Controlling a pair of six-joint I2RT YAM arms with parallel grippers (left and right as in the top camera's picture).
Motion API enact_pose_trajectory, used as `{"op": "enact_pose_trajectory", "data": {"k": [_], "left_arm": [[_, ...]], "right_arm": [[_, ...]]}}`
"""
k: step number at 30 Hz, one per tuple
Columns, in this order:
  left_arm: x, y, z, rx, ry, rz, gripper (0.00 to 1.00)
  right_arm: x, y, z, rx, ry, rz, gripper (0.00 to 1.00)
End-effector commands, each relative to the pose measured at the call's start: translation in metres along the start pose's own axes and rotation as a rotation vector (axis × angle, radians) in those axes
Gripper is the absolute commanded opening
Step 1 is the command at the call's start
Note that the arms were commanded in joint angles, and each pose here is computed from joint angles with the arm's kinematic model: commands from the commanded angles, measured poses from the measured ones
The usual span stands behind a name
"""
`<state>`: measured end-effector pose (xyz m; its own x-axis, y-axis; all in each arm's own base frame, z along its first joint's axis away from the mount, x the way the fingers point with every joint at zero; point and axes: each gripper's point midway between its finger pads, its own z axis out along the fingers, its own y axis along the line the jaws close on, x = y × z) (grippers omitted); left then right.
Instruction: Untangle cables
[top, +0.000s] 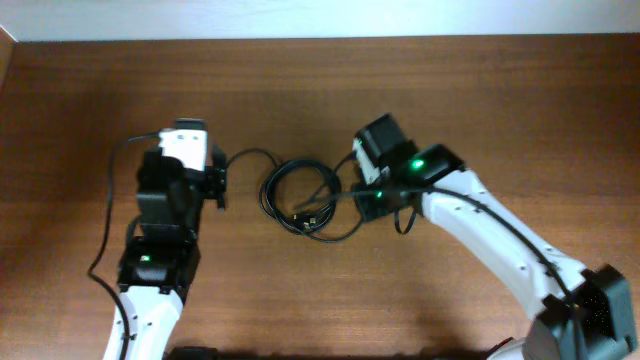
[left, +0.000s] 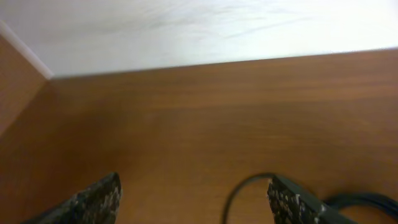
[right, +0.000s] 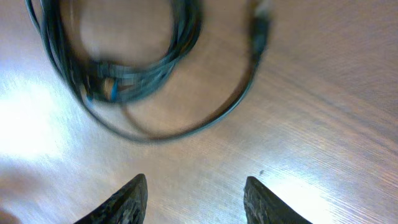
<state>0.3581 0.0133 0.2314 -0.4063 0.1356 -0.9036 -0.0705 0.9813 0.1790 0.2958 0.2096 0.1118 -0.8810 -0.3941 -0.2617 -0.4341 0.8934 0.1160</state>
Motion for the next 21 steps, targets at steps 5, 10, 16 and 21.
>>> {"op": "enact_pose_trajectory", "data": {"k": [5, 10, 16, 21], "left_arm": [[0.008, 0.020, -0.002, -0.028, 0.028, -0.134, 0.80], [0.009, 0.020, -0.002, -0.028, 0.033, -0.133, 0.80], [0.010, 0.020, -0.001, -0.027, 0.035, -0.133, 0.82], [0.009, 0.016, -0.001, -0.003, 0.033, -0.134, 0.82]], "right_arm": [[0.029, 0.068, 0.028, -0.067, 0.085, -0.363, 0.49], [0.020, 0.100, 0.065, -0.092, 0.051, -0.427, 0.42], [-0.052, 0.132, 0.064, -0.174, -0.250, -0.307, 0.23], [-0.055, 0.150, 0.079, -0.275, -0.249, -0.286, 0.35]]}}
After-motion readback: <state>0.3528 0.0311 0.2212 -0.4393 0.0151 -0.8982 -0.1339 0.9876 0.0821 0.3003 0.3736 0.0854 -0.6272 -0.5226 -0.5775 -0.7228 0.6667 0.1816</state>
